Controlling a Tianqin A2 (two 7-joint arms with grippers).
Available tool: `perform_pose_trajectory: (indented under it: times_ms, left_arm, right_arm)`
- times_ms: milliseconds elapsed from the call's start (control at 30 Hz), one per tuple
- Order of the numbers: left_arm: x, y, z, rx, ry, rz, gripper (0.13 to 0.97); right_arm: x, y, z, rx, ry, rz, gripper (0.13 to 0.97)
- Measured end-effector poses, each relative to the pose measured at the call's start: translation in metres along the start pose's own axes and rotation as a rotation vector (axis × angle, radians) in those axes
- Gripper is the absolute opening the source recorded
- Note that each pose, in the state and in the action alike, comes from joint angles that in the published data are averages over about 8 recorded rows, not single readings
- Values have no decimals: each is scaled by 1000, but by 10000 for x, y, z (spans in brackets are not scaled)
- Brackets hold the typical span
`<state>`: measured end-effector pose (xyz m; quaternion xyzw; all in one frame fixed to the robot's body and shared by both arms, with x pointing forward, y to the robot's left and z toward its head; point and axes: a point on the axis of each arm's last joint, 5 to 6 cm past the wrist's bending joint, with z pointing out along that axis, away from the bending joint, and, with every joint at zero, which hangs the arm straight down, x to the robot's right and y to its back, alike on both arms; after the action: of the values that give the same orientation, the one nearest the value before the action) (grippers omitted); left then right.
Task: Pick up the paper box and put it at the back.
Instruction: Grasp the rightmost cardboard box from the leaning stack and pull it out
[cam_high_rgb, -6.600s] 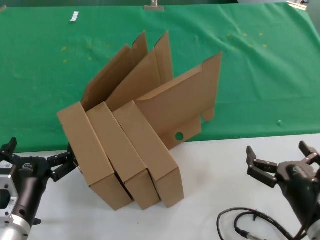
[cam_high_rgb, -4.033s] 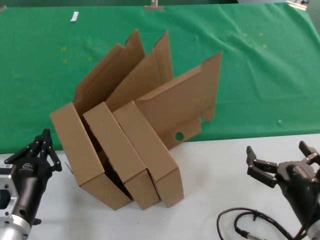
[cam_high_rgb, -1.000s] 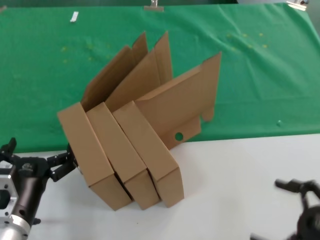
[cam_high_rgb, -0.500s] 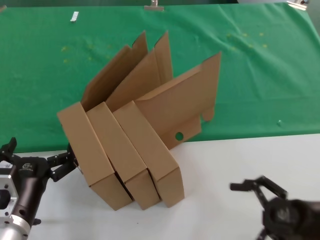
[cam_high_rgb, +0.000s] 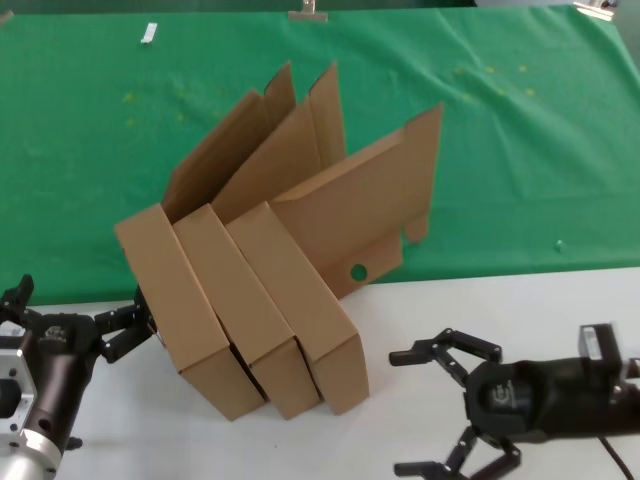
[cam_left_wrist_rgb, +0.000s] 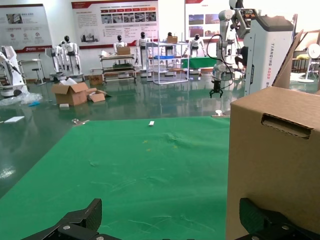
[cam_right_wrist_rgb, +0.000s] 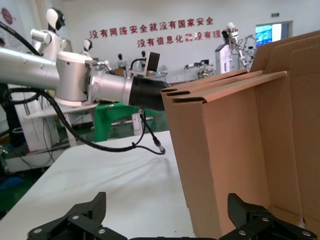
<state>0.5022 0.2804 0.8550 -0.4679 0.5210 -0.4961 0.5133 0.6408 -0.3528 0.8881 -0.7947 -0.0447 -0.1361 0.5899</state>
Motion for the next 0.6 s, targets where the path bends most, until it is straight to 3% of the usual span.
perform_pose_trajectory:
  times_ms: [167,467,600]
  left_arm:
    - [0,0,0,0,0,0,966]
    - [0,0,0,0,0,0,966]
    - [0,0,0,0,0,0,966]
  right_arm:
    - [137,-39,98,-14,-14,-19,872]
    - [287,-98,224,-31,-13,-43,729]
    - [315,-114,256,-34,-12,-49,626]
